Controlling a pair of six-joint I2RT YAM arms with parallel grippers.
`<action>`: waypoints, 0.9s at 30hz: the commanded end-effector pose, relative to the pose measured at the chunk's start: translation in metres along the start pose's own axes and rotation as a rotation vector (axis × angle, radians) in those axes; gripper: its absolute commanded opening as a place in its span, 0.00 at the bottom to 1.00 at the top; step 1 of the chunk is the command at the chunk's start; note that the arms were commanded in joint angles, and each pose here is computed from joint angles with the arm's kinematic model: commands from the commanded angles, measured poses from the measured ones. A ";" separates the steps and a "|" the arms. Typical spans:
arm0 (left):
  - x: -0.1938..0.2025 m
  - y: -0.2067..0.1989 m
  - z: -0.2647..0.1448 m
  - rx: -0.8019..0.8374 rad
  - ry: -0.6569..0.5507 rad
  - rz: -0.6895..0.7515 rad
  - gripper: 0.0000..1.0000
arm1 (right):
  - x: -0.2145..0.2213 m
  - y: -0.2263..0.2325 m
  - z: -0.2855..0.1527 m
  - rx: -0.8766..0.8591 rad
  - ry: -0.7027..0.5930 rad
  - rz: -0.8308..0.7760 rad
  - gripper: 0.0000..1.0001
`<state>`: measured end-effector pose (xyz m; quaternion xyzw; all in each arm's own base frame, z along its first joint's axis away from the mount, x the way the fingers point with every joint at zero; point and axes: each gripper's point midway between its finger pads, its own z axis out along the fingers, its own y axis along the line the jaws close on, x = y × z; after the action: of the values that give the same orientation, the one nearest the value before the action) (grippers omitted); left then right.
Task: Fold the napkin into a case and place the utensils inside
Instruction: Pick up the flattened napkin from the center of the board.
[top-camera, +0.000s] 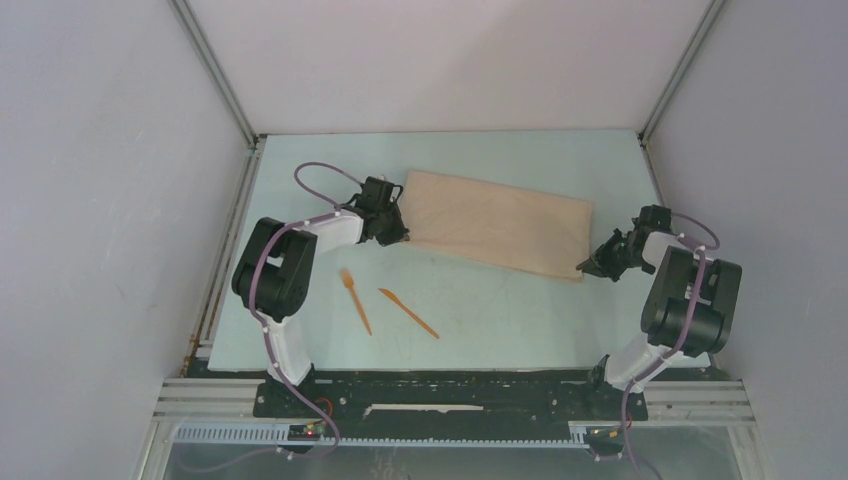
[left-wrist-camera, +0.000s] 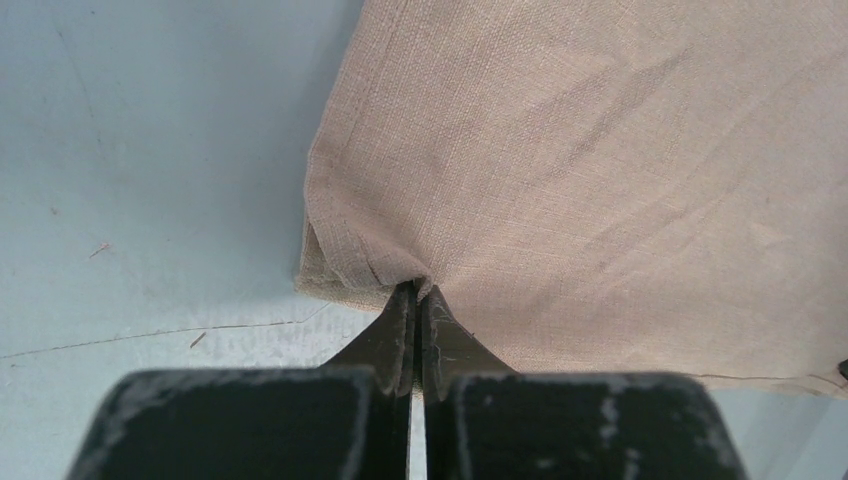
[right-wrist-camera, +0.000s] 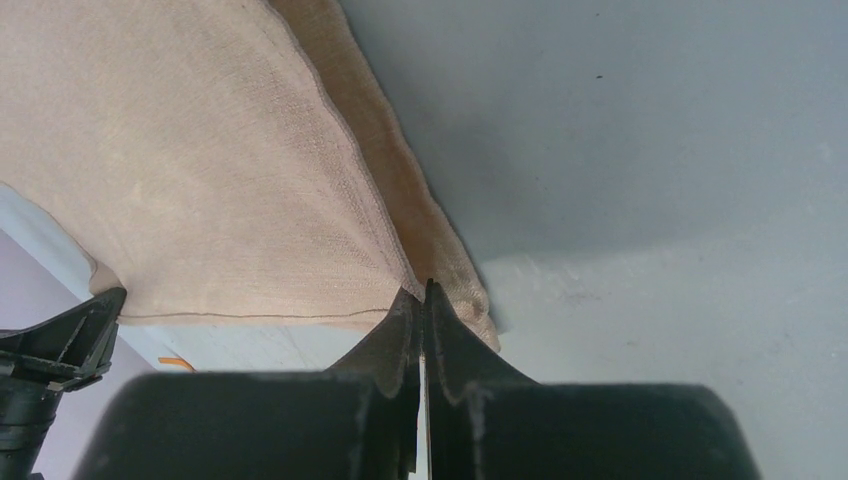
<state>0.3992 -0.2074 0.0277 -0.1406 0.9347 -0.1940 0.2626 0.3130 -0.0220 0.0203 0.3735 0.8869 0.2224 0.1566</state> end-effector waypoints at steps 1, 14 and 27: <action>-0.013 -0.003 0.001 -0.007 -0.031 0.023 0.00 | -0.009 0.003 -0.013 -0.011 -0.066 -0.044 0.00; -0.011 -0.001 0.005 -0.014 -0.024 0.024 0.00 | 0.003 -0.006 -0.009 -0.006 -0.038 -0.028 0.00; -0.009 0.001 0.008 -0.024 -0.016 0.025 0.00 | 0.016 -0.011 -0.012 0.000 -0.025 -0.032 0.00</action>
<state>0.3998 -0.2080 0.0222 -0.1407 0.9366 -0.1912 0.2577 0.2958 -0.0180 0.0273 0.3692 0.8863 0.2229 0.1688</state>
